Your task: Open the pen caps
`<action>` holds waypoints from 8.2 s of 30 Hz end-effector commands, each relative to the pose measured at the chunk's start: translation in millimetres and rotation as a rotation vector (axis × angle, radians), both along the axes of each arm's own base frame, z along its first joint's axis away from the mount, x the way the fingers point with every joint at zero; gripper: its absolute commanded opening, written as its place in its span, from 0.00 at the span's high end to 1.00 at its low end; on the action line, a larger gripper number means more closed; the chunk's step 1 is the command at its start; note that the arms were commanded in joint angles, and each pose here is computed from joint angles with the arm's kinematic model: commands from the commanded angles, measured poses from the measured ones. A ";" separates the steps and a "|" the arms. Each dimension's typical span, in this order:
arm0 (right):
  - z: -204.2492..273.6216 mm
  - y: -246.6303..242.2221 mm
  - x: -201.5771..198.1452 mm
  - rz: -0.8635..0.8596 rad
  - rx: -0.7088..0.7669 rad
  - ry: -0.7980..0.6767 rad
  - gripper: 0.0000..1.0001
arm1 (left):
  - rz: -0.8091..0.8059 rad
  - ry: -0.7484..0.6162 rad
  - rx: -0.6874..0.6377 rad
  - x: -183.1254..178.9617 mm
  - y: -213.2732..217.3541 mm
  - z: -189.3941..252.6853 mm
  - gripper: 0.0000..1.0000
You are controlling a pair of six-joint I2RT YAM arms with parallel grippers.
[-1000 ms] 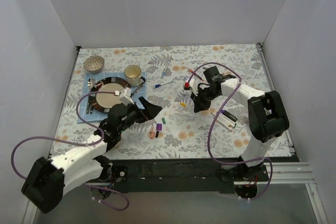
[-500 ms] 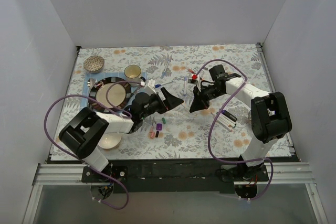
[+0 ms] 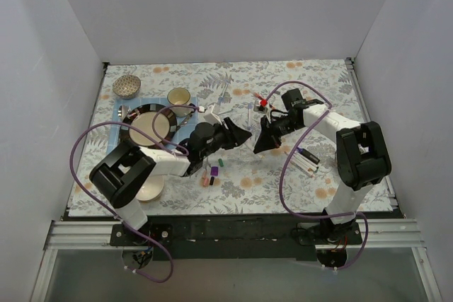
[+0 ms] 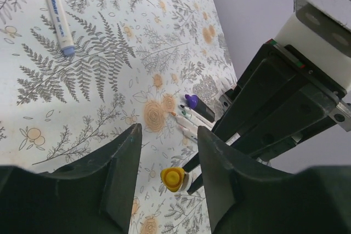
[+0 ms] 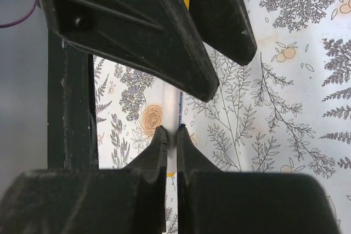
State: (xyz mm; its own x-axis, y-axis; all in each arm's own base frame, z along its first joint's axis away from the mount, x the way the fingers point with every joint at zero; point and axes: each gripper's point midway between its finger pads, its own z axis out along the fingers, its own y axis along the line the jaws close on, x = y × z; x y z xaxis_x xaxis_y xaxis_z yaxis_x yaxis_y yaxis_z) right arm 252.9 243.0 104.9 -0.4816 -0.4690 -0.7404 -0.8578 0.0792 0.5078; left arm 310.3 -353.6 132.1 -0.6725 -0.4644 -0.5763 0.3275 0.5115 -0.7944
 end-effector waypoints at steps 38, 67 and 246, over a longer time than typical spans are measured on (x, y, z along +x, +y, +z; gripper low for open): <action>32.5 11.8 -23.3 0.058 0.301 0.196 0.99 | 0.069 -0.236 -0.046 8.3 -15.3 75.9 1.00; -6.6 -59.2 56.8 -0.296 -0.356 -0.325 0.99 | -0.016 0.078 0.322 -9.5 91.0 59.7 1.00; -31.9 -27.5 99.7 -0.583 -0.441 -0.097 0.99 | 0.047 -0.077 0.016 -70.3 97.0 91.2 0.02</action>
